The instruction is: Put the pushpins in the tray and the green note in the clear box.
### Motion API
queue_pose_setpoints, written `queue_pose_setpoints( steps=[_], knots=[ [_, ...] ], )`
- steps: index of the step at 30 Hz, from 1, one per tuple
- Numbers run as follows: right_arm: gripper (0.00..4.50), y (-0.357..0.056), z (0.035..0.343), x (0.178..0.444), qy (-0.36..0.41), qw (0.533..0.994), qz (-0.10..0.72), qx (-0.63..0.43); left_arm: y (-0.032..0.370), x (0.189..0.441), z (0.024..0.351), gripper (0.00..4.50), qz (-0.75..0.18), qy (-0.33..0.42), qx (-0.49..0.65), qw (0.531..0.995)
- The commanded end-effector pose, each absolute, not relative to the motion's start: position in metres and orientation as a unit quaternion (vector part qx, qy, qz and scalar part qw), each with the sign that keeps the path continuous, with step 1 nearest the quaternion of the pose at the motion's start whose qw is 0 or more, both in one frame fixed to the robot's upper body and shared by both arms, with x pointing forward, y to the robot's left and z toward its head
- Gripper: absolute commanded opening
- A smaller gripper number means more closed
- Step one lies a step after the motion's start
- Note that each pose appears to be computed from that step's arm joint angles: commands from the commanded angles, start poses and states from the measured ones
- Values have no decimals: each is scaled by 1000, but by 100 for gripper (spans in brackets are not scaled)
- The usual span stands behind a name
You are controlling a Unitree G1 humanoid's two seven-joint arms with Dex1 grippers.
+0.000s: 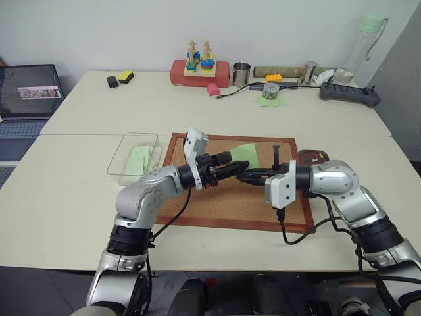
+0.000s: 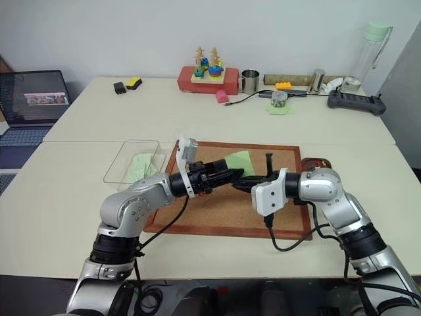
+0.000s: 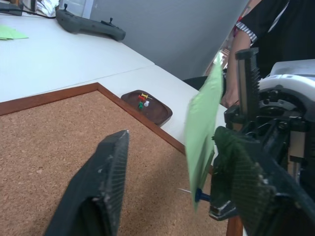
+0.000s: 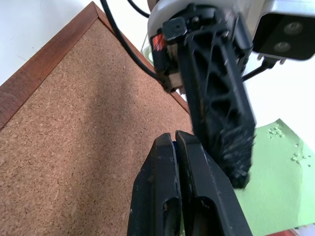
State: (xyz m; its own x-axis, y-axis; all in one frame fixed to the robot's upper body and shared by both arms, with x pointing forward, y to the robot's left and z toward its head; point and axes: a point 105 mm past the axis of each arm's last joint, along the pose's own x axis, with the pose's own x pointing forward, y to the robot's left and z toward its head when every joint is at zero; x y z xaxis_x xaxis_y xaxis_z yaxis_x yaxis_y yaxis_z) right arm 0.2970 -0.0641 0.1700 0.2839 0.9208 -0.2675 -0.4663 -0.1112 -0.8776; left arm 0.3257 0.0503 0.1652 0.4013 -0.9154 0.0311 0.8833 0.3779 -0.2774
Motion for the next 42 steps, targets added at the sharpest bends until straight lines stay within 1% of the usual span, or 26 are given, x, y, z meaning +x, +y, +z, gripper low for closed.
queue_pose_setpoints(
  steps=[1, 8, 10, 11, 13, 17, 23, 26, 28, 31, 33, 34, 35, 36, 38, 41, 42],
  knots=[
    [0, -55, 182, 290, -258, 616, 555, -497, 45, 322, 176, 203, -557, 40, -120, 821],
    [0, -52, 183, 291, -260, 618, 554, -494, 40, 321, 172, 80, -558, 44, -114, 820],
    [0, -52, 183, 291, -260, 618, 554, -494, 39, 321, 171, 53, -559, 46, -113, 820],
    [0, -52, 183, 292, -260, 618, 553, -495, 39, 321, 170, 27, -558, 47, -113, 821],
    [0, -51, 183, 292, -261, 618, 553, -495, 39, 322, 168, 4, -554, 48, -110, 824],
    [0, -51, 185, 292, -265, 621, 551, -490, 42, 333, 158, 4, -518, 51, -89, 849],
    [0, -52, 191, 291, -271, 629, 545, -484, 49, 347, 145, 4, -482, 59, -90, 870],
    [0, -56, 197, 292, -272, 641, 536, -478, 51, 350, 141, 4, -473, 60, -89, 874],
    [0, -61, 201, 293, -268, 656, 527, -469, 52, 352, 139, 4, -467, 61, -89, 878],
    [0, -81, 207, 302, -235, 705, 499, -446, 53, 354, 137, 4, -461, 59, -85, 881],
    [0, -109, 206, 316, -186, 760, 457, -423, 55, 353, 140, 4, -459, 53, -81, 883],
    [0, -117, 206, 320, -170, 776, 444, -415, 56, 352, 140, 4, -458, 51, -79, 884],
    [0, -129, 203, 325, -143, 799, 425, -402, 57, 351, 142, 4, -458, 48, -76, 884],
    [0, -149, 198, 335, -105, 829, 389, -387, 57, 349, 145, 4, -460, 42, -69, 884],
    [0, -187, 189, 349, -50, 870, 313, -377, 58, 345, 150, 4, -464, 32, -61, 883],
    [0, -216, 180, 358, -4, 903, 252, -349, 57, 340, 158, 4, -469, 24, -67, 881],
    [0, -227, 172, 361, 18, 912, 232, -337, 57, 338, 162, 4, -472, 21, -69, 879]
  ],
)
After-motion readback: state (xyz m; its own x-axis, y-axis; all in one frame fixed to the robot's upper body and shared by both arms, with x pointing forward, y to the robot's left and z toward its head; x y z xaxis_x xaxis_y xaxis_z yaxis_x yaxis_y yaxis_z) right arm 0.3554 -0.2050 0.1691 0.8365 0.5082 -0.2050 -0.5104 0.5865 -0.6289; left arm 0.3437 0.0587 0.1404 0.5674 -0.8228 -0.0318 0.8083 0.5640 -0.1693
